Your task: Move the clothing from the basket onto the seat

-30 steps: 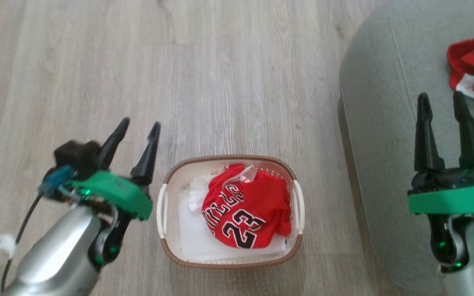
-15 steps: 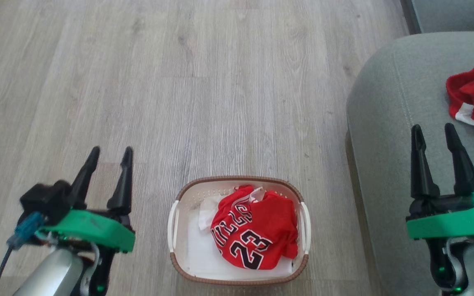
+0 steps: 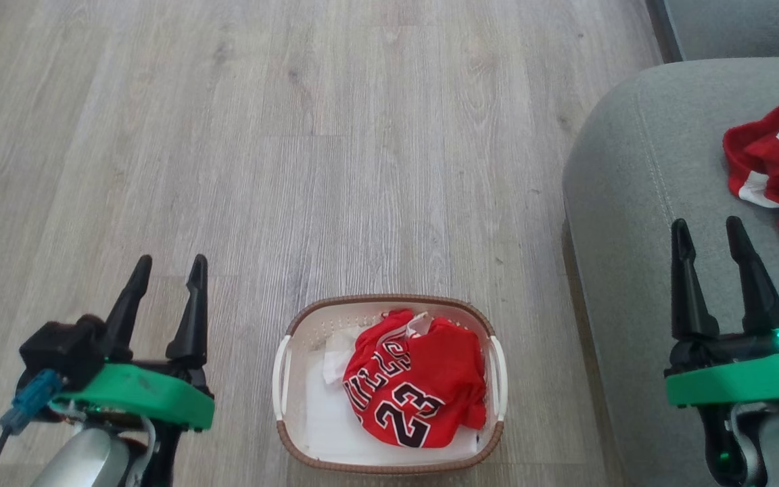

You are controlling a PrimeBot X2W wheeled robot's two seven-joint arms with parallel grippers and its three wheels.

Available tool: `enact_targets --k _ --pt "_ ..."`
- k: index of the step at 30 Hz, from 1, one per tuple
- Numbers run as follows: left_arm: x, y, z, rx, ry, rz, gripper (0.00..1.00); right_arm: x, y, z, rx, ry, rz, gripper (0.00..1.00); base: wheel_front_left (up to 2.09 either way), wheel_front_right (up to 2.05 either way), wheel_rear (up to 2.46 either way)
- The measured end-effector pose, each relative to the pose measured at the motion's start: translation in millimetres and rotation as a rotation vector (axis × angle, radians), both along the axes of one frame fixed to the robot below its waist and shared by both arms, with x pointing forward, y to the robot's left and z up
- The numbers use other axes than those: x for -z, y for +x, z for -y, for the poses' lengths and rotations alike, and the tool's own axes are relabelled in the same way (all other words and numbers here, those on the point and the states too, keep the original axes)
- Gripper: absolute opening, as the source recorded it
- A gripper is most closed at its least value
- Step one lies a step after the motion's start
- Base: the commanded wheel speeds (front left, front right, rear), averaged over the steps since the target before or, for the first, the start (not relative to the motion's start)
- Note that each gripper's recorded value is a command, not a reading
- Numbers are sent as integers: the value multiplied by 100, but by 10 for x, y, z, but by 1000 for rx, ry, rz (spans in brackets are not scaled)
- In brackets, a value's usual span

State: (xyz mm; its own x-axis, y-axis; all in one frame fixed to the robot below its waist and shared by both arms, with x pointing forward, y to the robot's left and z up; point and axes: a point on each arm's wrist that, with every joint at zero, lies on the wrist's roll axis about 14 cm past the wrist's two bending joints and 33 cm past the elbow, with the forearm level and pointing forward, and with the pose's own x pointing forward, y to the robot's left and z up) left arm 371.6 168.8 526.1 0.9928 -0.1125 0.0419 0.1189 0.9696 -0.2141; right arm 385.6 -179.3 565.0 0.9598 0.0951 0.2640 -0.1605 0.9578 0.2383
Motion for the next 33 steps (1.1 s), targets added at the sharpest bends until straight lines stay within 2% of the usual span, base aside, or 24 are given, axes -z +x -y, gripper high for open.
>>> enact_targets --k 20,25,33 --pt "57 49 86 20 -20 -15 100 11 -26 43 17 7 -8 100 0 0 0" --pt "211 104 235 74 -28 -67 100 67 31 48 19 7 -23 100 0 0 0" --pt "488 449 570 193 -41 -141 100 -62 368 83 32 -2 29 100 0 0 0"
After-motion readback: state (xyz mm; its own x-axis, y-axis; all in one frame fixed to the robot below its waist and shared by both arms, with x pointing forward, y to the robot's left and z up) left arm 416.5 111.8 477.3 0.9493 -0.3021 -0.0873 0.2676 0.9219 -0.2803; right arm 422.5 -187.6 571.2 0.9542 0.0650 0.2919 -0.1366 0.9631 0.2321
